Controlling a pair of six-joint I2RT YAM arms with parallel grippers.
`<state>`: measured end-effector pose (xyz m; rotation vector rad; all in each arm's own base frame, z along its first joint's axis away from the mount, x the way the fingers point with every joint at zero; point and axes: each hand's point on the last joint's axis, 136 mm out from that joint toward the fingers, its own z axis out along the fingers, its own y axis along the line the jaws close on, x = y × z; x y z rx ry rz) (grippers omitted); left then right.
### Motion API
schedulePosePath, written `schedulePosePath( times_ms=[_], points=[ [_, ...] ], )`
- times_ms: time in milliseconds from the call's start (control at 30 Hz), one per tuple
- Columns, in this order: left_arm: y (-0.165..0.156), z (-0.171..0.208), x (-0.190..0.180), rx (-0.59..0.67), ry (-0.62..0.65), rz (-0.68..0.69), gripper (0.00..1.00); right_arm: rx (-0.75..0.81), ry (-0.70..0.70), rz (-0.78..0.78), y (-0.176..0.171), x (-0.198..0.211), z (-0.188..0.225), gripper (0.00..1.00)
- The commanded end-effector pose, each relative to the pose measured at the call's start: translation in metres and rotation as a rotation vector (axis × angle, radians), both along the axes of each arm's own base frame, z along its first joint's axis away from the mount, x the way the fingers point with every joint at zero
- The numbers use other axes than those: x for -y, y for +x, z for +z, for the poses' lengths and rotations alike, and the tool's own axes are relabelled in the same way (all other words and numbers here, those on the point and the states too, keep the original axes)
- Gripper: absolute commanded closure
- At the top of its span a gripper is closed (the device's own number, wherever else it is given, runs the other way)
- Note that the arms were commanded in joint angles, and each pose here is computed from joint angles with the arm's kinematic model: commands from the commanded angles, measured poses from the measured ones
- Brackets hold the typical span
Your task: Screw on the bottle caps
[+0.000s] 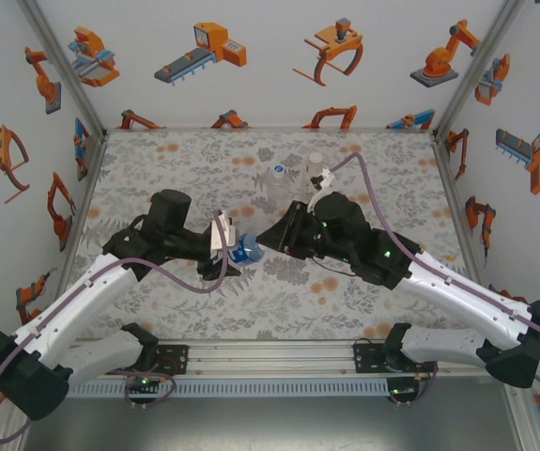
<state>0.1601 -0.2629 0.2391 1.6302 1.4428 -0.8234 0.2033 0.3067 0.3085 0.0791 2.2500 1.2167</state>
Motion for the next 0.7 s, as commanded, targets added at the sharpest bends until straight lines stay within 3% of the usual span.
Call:
schedulePosePath(
  times_ms=[0,67,233,300,467,567,667],
  points=[
    [0.001,0.018,0.002,0.03,-0.044,-0.007,0.77,0.007,-0.017,-0.017,0.006,0.003,-0.007,0.73],
    [0.001,0.018,0.002,0.03,-0.045,-0.005,0.65,0.015,-0.028,-0.022,0.008,0.006,-0.01,0.78],
    [0.001,0.018,0.002,0.032,-0.047,-0.006,0.49,0.019,-0.085,-0.033,0.018,0.015,-0.023,0.83],
    [0.001,0.018,0.002,0.032,-0.046,-0.004,0.37,0.016,-0.114,-0.039,0.024,0.019,-0.029,0.84],
    [0.002,0.017,0.002,0.029,-0.043,-0.001,0.23,0.019,-0.227,-0.045,0.043,0.035,-0.046,0.86],
    [0.003,0.016,0.002,0.03,-0.041,0.003,0.02,0.031,-0.32,-0.051,0.058,0.048,-0.054,0.86],
    [0.004,0.016,0.001,0.033,-0.039,0.007,0.03,0.044,-0.404,-0.055,0.077,0.062,-0.06,0.87]
  ],
)
